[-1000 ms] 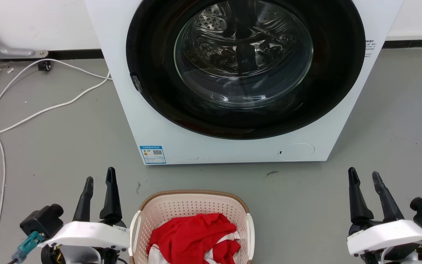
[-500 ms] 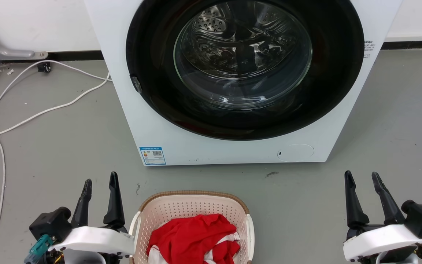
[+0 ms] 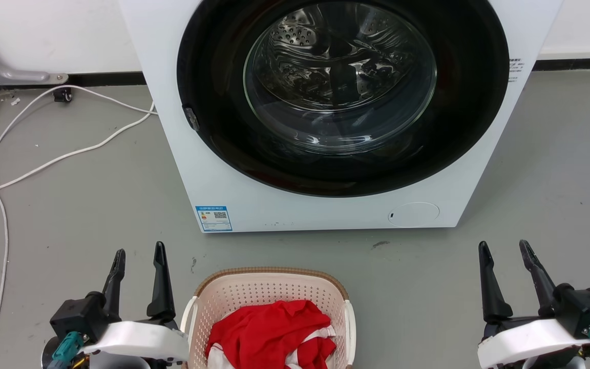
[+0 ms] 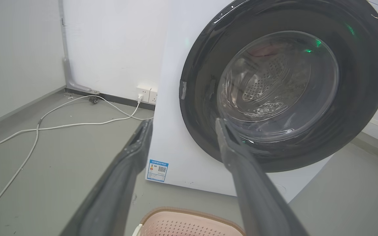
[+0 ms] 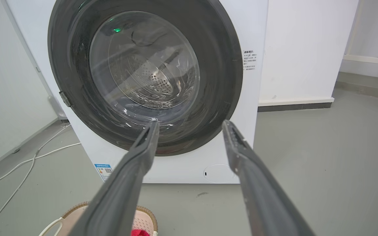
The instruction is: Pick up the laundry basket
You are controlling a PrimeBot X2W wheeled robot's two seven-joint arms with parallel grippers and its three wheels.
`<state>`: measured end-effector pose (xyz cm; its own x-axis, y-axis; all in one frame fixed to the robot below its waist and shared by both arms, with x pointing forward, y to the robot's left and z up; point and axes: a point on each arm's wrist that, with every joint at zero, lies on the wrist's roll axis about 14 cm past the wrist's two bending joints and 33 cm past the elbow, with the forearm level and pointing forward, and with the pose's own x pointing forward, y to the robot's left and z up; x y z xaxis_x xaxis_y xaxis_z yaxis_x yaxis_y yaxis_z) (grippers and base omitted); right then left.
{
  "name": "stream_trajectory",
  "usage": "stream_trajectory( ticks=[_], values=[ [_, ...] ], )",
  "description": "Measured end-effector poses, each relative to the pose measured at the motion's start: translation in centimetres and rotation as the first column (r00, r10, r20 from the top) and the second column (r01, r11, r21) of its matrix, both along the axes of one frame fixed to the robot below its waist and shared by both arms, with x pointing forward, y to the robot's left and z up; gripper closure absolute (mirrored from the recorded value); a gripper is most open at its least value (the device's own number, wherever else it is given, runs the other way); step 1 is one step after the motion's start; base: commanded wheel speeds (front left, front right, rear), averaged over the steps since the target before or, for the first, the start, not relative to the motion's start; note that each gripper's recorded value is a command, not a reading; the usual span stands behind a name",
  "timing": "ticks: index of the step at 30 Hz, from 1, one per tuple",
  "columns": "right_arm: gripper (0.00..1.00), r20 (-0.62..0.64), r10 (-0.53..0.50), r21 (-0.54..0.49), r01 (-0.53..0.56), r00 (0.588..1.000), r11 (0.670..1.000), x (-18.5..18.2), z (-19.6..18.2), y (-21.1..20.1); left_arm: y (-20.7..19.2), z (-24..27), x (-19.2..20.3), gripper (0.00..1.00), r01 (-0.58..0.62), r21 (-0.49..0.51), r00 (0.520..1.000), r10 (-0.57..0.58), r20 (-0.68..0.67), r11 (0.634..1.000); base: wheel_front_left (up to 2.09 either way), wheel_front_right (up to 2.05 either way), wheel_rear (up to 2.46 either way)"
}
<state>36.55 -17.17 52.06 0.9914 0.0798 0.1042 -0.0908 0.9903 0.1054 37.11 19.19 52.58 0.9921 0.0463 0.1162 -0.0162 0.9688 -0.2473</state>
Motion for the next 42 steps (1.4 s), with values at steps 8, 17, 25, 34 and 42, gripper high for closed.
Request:
stream_trajectory(
  ticks=[8,17,25,34,42],
  values=[
    [0.0,0.015,0.007,-0.058,-0.006,1.0,0.998,-0.14,0.12,0.2,-0.06,0.22,-0.17,0.0,-0.003,0.065,1.0,0.002,0.012,0.998,0.0,0.0,0.0],
    [0.0,0.032,0.013,-0.107,-0.009,0.999,0.994,-0.25,0.38,0.32,-0.07,0.19,-0.46,0.0,-0.008,0.127,1.0,0.006,0.018,0.992,0.0,0.0,0.0],
    [0.0,0.04,0.017,-0.127,-0.012,0.999,0.992,-0.35,0.35,0.42,-0.18,0.36,-0.53,0.0,-0.008,0.179,1.0,0.003,0.03,0.984,0.0,0.0,0.0],
    [0.0,0.039,0.012,-0.106,-0.008,0.999,0.994,-0.36,0.24,0.27,-0.13,0.23,-0.56,0.0,-0.01,0.194,1.0,0.005,0.026,0.981,0.0,0.0,0.0],
    [0.0,0.034,0.008,-0.074,-0.005,0.999,0.997,-0.35,0.09,0.19,0.03,0.02,-0.62,0.0,-0.013,0.193,1.0,0.01,0.02,0.981,0.0,0.0,0.0]
  ],
)
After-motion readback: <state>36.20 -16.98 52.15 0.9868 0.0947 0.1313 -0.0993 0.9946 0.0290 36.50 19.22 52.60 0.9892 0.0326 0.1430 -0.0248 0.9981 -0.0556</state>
